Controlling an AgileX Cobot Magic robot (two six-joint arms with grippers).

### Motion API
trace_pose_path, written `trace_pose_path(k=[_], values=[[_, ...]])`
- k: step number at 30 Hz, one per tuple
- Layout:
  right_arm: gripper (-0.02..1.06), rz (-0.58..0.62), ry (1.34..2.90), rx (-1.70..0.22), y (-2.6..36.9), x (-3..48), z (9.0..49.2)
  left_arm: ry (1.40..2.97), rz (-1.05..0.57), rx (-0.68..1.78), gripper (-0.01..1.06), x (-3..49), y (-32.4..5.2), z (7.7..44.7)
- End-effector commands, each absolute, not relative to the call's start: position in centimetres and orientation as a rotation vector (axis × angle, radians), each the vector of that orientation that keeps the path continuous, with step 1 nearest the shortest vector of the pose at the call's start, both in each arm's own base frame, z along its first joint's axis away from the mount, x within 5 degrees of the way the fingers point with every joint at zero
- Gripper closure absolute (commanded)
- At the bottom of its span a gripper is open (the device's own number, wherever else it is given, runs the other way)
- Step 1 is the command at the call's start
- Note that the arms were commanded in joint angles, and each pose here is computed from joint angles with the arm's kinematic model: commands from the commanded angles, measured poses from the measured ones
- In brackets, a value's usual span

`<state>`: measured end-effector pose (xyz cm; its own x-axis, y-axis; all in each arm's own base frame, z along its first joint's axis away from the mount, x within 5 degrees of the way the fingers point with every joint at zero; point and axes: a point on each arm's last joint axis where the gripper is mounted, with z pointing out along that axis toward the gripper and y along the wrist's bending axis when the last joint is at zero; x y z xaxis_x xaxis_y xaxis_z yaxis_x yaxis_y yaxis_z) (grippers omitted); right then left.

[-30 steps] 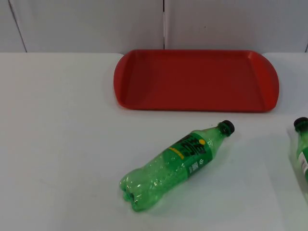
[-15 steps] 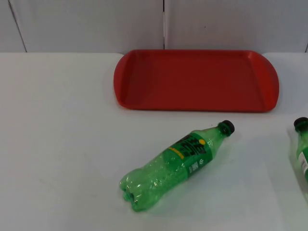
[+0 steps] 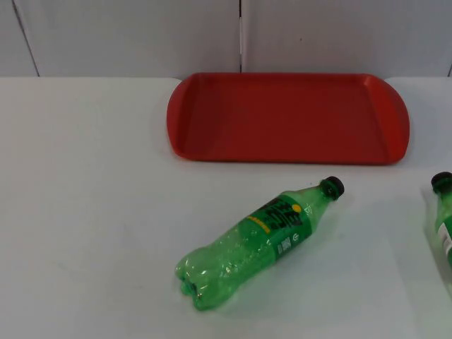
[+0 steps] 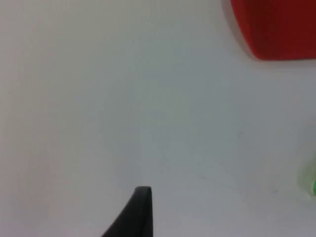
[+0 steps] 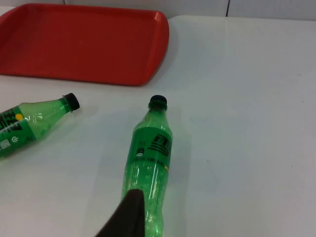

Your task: Place the bottle upright on the tray.

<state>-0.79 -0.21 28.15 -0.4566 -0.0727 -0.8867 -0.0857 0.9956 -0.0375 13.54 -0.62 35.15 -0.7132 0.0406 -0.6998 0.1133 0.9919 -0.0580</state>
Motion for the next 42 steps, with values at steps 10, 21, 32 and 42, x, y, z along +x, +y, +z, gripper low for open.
trace_pose_path(k=[10, 21, 32, 42], values=[[0.00, 0.009, 2.042, -0.117, -0.2, -0.7, 28.0, 2.379, -0.278, 0.192, 0.04, 18.9, -1.4, 35.6], [0.00, 0.009, 2.042, -0.117, -0.2, -0.7, 28.0, 2.412, -0.381, 0.290, 0.04, 23.3, -1.9, 34.9], [0.00, 0.009, 2.042, -0.117, -0.2, -0.7, 28.0, 2.424, -0.401, 0.592, 0.04, 26.4, -6.5, 34.0], [0.00, 0.009, 2.042, -0.117, -0.2, -0.7, 28.0, 2.431, -0.335, 0.811, 0.04, 27.6, -11.4, 31.2]])
